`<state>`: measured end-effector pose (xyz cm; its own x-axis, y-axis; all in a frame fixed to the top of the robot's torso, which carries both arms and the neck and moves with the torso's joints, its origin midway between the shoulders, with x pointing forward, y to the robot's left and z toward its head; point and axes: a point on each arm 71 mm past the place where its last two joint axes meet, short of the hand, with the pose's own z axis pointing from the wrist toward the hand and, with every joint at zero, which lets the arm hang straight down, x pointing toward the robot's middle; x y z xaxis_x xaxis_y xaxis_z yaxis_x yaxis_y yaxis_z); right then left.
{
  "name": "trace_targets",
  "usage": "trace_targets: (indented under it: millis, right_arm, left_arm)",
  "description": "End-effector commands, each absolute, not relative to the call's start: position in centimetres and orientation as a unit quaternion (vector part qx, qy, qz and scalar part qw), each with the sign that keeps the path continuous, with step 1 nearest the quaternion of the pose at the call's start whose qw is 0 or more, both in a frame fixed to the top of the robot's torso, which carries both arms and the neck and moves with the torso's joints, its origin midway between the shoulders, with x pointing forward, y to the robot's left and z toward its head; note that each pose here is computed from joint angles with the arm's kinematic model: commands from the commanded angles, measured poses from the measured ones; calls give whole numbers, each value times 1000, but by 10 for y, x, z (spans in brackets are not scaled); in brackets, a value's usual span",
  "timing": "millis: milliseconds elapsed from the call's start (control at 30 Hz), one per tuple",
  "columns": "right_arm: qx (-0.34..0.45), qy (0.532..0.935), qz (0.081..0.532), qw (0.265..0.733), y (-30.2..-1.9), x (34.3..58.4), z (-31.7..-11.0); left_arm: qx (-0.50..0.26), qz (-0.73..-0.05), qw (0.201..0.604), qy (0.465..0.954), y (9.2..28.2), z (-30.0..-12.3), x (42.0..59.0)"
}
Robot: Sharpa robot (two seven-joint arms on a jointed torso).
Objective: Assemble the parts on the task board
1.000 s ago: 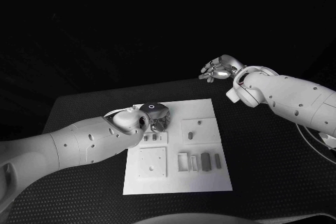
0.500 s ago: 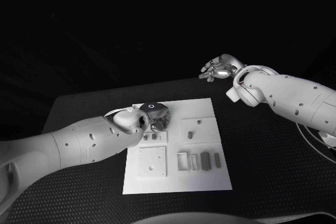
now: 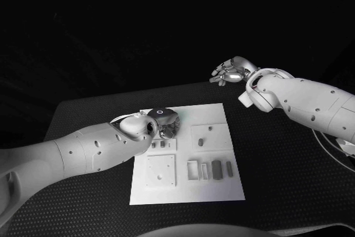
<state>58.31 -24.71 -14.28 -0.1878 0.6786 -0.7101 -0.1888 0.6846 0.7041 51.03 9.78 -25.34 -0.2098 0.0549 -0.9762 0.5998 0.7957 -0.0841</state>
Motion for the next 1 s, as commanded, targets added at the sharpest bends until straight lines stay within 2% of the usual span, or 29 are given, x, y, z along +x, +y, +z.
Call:
trace_targets:
  millis: [33, 667, 1000]
  right_arm:
    - [174, 685, 359, 609, -246, 583, -143]
    - [174, 685, 359, 609, -246, 583, -143]
    - [176, 685, 357, 610, -249, 583, -143]
  left_arm:
    - [217, -242, 588, 741, 96, -255, 508]
    - [189, -270, 608, 722, 99, -251, 507]
    - [173, -286, 612, 717, 112, -248, 500]
